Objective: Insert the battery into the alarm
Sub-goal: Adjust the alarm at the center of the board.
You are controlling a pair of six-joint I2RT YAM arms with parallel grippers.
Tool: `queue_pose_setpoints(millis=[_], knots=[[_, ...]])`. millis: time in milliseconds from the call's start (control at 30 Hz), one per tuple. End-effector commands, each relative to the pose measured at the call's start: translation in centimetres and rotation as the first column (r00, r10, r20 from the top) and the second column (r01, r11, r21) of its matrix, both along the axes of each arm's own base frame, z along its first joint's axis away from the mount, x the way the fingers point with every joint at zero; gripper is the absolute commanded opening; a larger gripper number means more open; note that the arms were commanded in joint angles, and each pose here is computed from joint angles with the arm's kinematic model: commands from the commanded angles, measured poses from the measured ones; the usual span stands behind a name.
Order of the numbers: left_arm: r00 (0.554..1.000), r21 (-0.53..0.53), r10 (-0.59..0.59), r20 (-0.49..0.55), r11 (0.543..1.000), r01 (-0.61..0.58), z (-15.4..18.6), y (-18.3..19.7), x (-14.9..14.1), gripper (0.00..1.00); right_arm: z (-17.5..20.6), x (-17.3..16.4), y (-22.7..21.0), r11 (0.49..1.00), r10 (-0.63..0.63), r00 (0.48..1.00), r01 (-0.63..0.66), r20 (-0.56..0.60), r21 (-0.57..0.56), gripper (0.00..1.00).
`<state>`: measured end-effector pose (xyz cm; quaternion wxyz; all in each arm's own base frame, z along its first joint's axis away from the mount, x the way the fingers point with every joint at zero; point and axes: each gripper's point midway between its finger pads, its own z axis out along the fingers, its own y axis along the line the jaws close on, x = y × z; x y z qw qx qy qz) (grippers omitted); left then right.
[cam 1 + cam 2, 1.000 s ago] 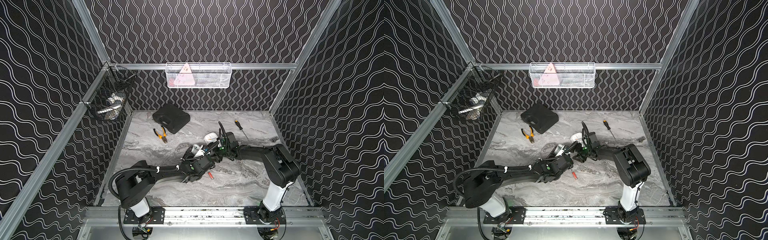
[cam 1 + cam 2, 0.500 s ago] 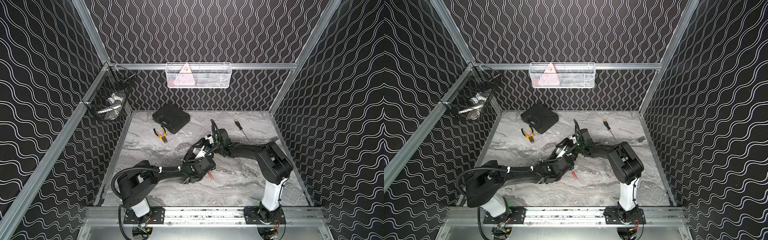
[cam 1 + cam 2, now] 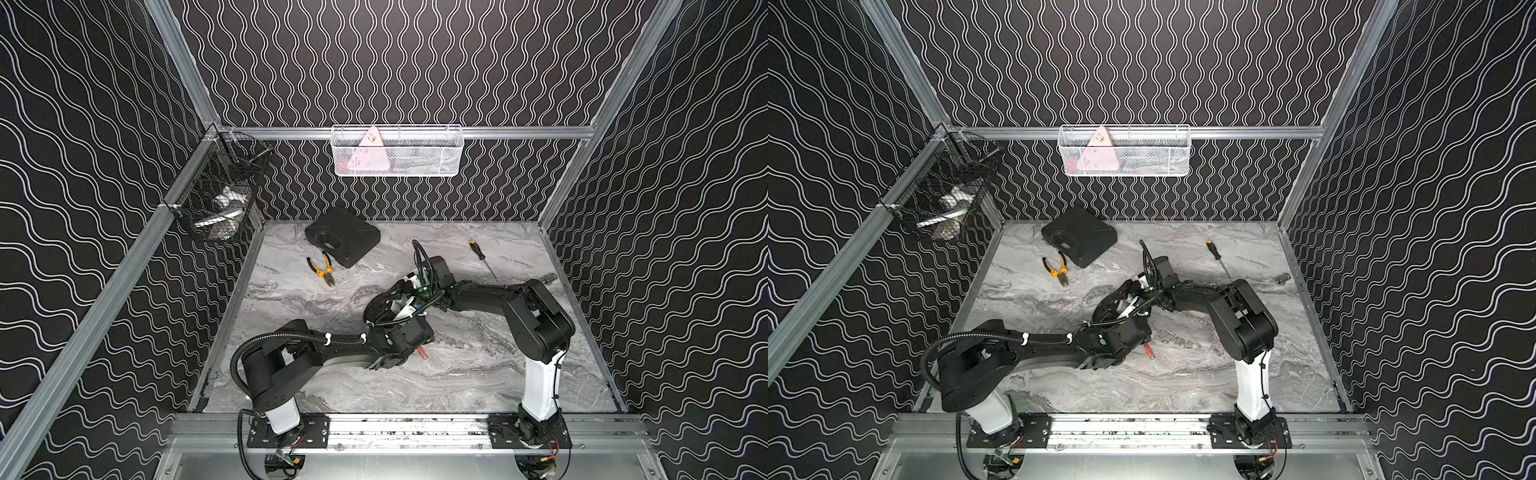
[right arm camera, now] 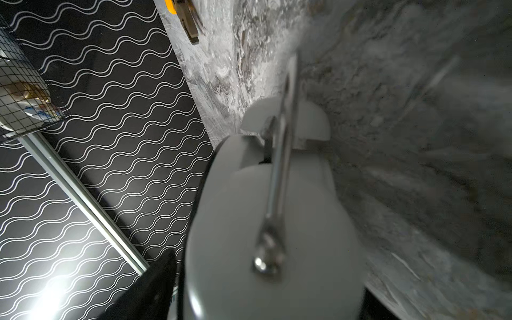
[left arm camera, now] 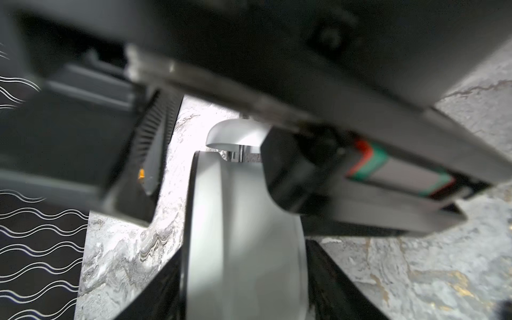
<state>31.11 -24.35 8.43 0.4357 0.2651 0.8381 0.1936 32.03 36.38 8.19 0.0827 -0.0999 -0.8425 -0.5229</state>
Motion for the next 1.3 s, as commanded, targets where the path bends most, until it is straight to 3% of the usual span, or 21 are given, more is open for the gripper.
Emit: queue_pose_setpoints(millis=[0, 100, 233, 400, 667, 833, 967, 1100, 1267], knots=[[0.999, -0.011, -0.029, -0.016, 1.0, 0.029, -0.1, -0.7, -0.1, 0.68, 0.1, -0.3, -0.1, 1.0, 0.019, 1.0, -0.019, 0.006, -0.002, 0.65], [0.999, -0.012, -0.03, -0.017, 0.999, 0.03, -0.1, -0.6, -0.2, 0.7, -0.3, -0.3, -0.2, 0.999, 0.027, 1.0, -0.027, 0.003, -0.018, 0.56], [0.999, -0.013, -0.035, -0.021, 0.999, 0.035, 0.2, -0.6, -0.4, 0.76, -0.8, -0.2, -0.4, 0.999, 0.027, 1.0, -0.026, 0.008, -0.045, 0.52], [0.999, -0.062, -0.046, -0.026, 0.997, 0.045, 1.6, -0.7, -1.0, 0.99, -1.1, -0.1, -0.6, 0.997, 0.037, 0.999, -0.035, 0.026, -0.071, 0.52], [0.994, -0.229, -0.104, -0.028, 0.969, 0.095, 6.4, -0.2, -3.1, 0.99, -1.7, 0.2, -1.3, 0.993, 0.047, 0.998, -0.042, 0.045, -0.113, 0.52], [0.994, -0.38, -0.106, 0.014, 0.919, 0.103, 9.6, 0.5, -4.0, 0.99, -2.2, 0.1, -1.5, 0.992, 0.05, 0.998, -0.044, 0.043, -0.122, 0.54], [0.997, -0.55, -0.071, -0.003, 0.833, 0.058, 11.0, 1.6, -3.3, 0.99, -3.2, -0.3, -2.1, 0.99, 0.041, 0.999, -0.036, 0.032, -0.14, 0.55], [0.996, -0.763, 0.004, -0.093, 0.642, -0.074, 10.9, 4.4, -0.9, 0.99, -4.0, -0.6, -2.6, 0.988, 0.033, 0.999, -0.029, 0.022, -0.151, 0.59], [0.974, -0.843, 0.082, -0.211, 0.49, -0.224, 9.8, 6.8, 2.2, 0.99, -4.7, -1.1, -2.9, 0.988, 0.03, 0.999, -0.027, 0.018, -0.15, 0.71]])
